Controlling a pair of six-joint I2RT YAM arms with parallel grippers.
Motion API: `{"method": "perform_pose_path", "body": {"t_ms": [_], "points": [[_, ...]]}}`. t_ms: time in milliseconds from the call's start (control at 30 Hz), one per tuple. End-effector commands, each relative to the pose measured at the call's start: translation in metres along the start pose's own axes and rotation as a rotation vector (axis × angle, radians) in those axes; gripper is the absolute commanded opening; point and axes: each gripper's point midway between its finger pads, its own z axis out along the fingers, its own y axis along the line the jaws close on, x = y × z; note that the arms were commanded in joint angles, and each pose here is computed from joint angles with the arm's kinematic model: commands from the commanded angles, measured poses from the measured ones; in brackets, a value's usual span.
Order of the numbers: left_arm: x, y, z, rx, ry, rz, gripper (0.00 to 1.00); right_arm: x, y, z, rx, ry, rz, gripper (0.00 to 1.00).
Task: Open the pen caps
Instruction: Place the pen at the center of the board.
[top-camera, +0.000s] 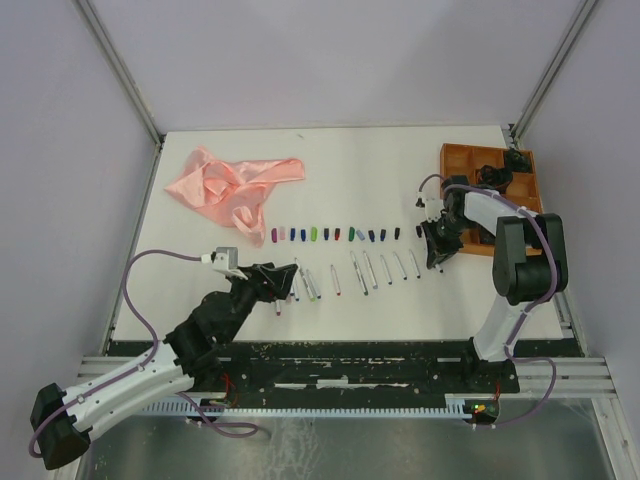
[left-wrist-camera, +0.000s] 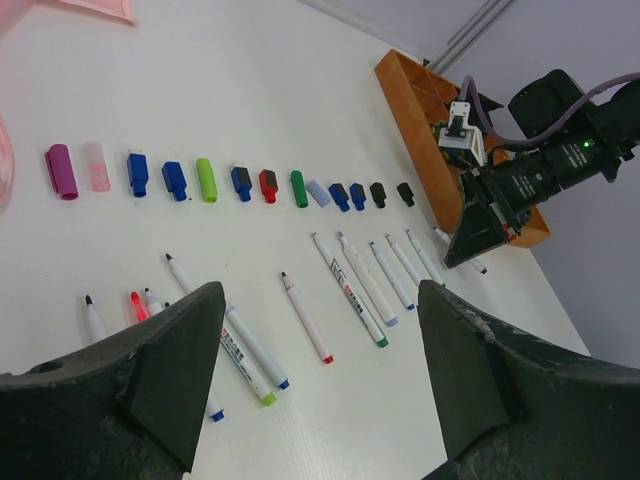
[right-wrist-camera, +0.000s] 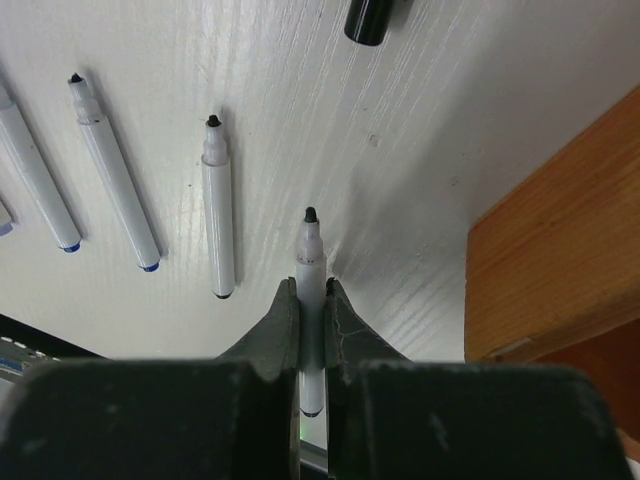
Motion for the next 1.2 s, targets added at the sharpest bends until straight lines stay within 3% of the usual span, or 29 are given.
{"method": "perform_pose_path", "body": {"t_ms": [0, 567, 1167], "points": [[-0.0072, -0.0039, 0.0003, 0.005, -0.031, -0.06, 0.84, -0.018, -0.0023, -0.0056, 0.027, -0.049, 0.005, 0.1], [-0.0066, -0.0048, 0.0007, 0.007, -0.029, -0.069, 0.84, -0.018, -0.005, 0.0008, 0.043, -0.026, 0.016, 0.21], [-0.007, -0.0052, 0.0001, 0.009, -0.029, -0.072, 0.84, -0.0171, -0.0032, 0.0029, 0.033, -0.01, 0.017, 0.24]]}}
